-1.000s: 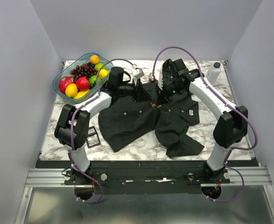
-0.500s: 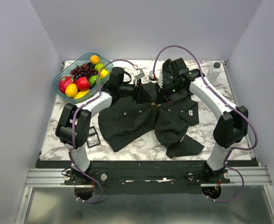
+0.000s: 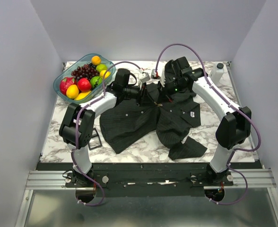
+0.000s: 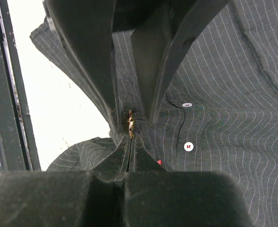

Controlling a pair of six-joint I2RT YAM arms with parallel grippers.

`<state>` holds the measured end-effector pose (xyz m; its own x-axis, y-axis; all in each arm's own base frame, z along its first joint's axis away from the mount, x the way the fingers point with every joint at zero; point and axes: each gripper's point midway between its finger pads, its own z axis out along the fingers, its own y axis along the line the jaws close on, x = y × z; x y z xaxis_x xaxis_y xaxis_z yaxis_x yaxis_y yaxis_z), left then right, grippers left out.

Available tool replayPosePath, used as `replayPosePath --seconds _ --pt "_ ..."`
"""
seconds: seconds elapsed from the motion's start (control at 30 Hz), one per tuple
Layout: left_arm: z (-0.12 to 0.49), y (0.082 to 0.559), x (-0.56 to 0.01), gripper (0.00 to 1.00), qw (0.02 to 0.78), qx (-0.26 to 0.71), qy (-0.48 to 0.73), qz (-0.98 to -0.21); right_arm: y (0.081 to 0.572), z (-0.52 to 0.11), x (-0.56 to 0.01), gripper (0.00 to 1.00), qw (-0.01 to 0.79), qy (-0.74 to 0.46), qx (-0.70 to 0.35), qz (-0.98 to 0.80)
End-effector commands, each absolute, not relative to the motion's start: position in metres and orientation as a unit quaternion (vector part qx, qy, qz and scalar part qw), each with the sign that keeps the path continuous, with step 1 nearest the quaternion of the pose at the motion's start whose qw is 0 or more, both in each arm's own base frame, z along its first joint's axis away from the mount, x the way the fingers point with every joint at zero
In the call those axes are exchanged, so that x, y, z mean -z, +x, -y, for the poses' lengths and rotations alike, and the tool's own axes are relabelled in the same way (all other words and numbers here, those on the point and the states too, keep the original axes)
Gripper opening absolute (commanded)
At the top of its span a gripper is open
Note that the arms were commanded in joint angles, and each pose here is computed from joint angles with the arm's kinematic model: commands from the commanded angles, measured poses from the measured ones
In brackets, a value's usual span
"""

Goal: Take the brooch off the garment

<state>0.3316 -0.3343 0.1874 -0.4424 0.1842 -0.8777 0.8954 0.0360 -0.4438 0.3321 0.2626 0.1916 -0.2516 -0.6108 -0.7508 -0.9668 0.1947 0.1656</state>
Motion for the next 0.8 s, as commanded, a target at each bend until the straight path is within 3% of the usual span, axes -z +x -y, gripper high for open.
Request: replayPosePath --seconds 0.0,0.2,0.77 --pt "0.3383 0.3287 -0.1888 0.39 0.316 0.558 0.435 -0.632 0.3389 -0.2717 -0.2037 0.0 0.29 -0.541 -0.343 -0.711" --pt "0.3393 0.3287 -0.1876 0.33 0.311 0.561 0.435 -0.632 0.337 -0.2706 -0.2007 0.01 0.286 -0.541 -0.341 -0.713" --pt "0.3405 0.3314 -0.1956 0.38 0.316 0.56 0.431 -0.633 0.3361 -0.2671 -0.1948 0.0 0.281 -0.541 -0.334 -0.719"
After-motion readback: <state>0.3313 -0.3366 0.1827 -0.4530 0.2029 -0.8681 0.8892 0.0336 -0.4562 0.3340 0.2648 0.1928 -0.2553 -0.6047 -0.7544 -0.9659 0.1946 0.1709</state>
